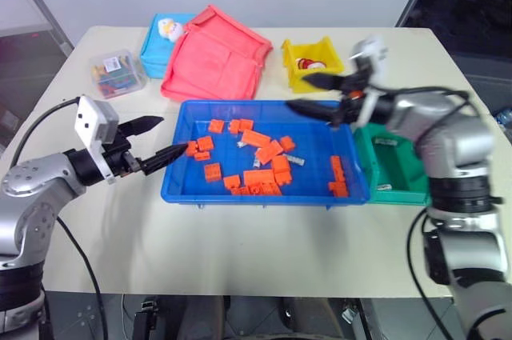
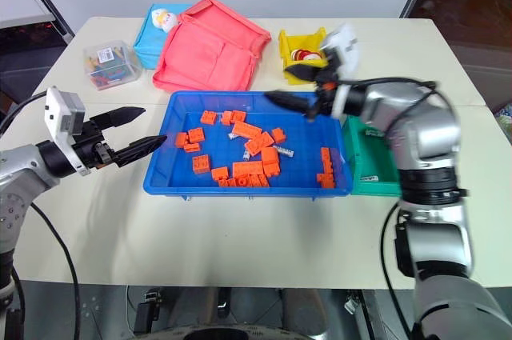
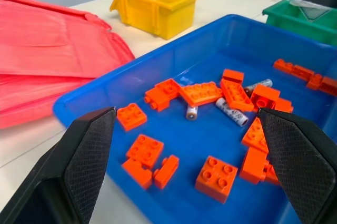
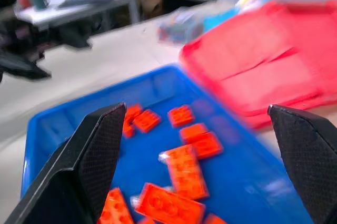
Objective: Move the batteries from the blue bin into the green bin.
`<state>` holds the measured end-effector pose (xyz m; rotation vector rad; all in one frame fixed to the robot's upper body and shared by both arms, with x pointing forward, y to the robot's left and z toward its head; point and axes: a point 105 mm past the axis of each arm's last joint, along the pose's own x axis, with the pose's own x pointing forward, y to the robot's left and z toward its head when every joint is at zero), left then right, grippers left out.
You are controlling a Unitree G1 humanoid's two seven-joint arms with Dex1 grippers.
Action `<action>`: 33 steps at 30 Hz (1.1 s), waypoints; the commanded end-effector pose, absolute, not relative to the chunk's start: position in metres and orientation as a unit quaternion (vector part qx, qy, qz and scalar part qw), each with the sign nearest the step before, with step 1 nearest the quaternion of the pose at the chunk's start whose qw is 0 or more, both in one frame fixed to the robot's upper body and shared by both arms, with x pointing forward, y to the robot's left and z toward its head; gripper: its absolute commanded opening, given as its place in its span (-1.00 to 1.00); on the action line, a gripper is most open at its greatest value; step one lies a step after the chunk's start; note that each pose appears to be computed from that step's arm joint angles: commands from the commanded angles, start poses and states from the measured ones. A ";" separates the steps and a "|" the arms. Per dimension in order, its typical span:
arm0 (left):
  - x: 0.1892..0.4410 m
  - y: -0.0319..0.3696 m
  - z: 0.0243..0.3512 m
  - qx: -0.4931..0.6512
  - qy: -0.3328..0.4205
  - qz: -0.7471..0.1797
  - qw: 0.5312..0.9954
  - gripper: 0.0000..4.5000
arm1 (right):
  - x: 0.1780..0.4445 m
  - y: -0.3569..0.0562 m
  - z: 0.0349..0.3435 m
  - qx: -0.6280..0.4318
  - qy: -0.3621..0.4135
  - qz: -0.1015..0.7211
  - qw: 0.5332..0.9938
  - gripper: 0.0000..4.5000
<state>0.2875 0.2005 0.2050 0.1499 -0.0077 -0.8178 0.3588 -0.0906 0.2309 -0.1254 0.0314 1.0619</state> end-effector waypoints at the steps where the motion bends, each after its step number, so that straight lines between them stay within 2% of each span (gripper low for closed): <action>1: 0.280 0.190 0.212 0.074 -0.021 -0.408 0.910 1.00 | 0.371 -0.072 0.227 -0.087 -0.004 0.496 0.864 0.97; 5: 0.272 0.182 0.210 0.063 -0.017 -0.417 0.906 1.00 | 0.385 -0.054 0.197 -0.130 0.023 0.497 0.858 0.97; 11: 0.265 0.180 0.208 0.063 -0.011 -0.422 0.904 1.00 | 0.394 -0.046 0.175 -0.173 0.066 0.505 0.843 0.97; 22: 0.263 0.181 0.206 0.059 -0.019 -0.409 0.910 1.00 | 0.397 -0.032 0.155 -0.208 0.109 0.537 0.811 0.97; 30: 0.262 0.182 0.205 0.056 -0.025 -0.399 0.915 1.00 | 0.404 -0.033 0.143 -0.221 0.129 0.524 0.812 0.97; 32: 0.262 0.182 0.205 0.055 -0.027 -0.397 0.916 1.00 | 0.406 -0.033 0.142 -0.224 0.133 0.522 0.812 0.58; 33: 0.263 0.182 0.205 0.056 -0.028 -0.395 0.916 1.00 | 0.406 -0.033 0.141 -0.225 0.135 0.522 0.812 0.33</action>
